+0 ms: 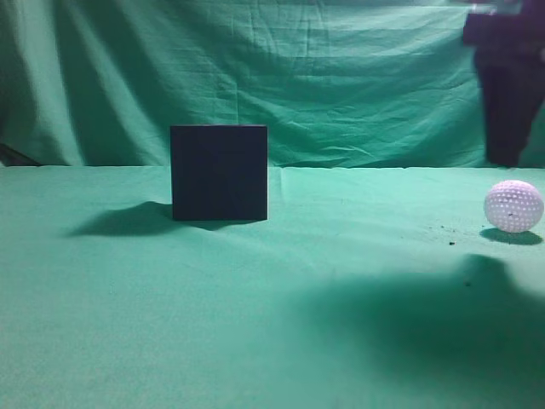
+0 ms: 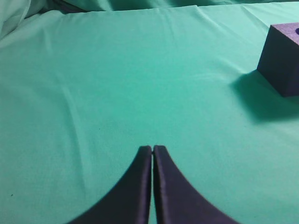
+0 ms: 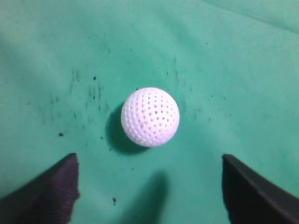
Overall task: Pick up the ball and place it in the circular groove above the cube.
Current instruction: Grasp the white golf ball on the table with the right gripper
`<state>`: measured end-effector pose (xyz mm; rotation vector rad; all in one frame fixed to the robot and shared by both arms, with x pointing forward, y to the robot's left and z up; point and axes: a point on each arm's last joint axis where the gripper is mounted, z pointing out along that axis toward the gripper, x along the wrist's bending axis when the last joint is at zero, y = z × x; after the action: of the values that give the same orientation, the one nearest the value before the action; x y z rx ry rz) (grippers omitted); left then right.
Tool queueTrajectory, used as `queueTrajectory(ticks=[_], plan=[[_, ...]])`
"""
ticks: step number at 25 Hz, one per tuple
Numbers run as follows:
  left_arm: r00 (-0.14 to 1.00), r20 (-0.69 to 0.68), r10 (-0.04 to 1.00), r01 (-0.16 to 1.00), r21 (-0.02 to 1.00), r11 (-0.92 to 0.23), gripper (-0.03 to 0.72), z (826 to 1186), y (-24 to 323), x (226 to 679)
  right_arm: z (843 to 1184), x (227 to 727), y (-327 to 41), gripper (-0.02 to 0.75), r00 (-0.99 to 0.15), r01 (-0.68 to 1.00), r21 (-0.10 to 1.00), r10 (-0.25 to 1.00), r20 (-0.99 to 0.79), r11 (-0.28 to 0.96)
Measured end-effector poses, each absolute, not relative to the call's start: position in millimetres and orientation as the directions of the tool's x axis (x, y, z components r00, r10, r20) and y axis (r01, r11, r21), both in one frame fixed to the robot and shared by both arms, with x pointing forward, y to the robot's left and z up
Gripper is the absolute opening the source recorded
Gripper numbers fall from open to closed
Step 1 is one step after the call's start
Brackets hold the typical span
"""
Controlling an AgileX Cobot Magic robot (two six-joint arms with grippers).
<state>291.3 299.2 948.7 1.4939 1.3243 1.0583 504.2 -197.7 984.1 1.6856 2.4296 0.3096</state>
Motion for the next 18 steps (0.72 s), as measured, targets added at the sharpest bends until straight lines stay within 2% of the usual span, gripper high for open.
queueTrajectory(ticks=[2, 12, 13, 15, 18], plan=[[0.079, 0.054, 0.995, 0.272, 0.959, -0.074, 0.000, 949, 299, 291, 976, 514, -194, 0.605, -0.329, 0.915, 0.242, 0.944, -0.015, 0.323], [0.079, 0.054, 0.995, 0.272, 0.959, -0.074, 0.000, 949, 299, 291, 945, 540, -184, 0.599, -0.317, 0.933, 0.172, 0.948, -0.019, 0.315], [0.079, 0.054, 0.995, 0.272, 0.959, -0.074, 0.000, 949, 299, 291, 943, 541, -184, 0.559, -0.318, 0.934, 0.166, 0.948, -0.021, 0.317], [0.079, 0.054, 0.995, 0.272, 0.959, -0.074, 0.000, 949, 299, 291, 940, 542, -184, 0.559, -0.313, 0.936, 0.161, 0.949, -0.023, 0.313], [0.079, 0.054, 0.995, 0.272, 0.959, -0.074, 0.000, 949, 299, 291, 938, 543, -184, 0.403, -0.307, 0.939, 0.154, 0.951, -0.025, 0.307]])
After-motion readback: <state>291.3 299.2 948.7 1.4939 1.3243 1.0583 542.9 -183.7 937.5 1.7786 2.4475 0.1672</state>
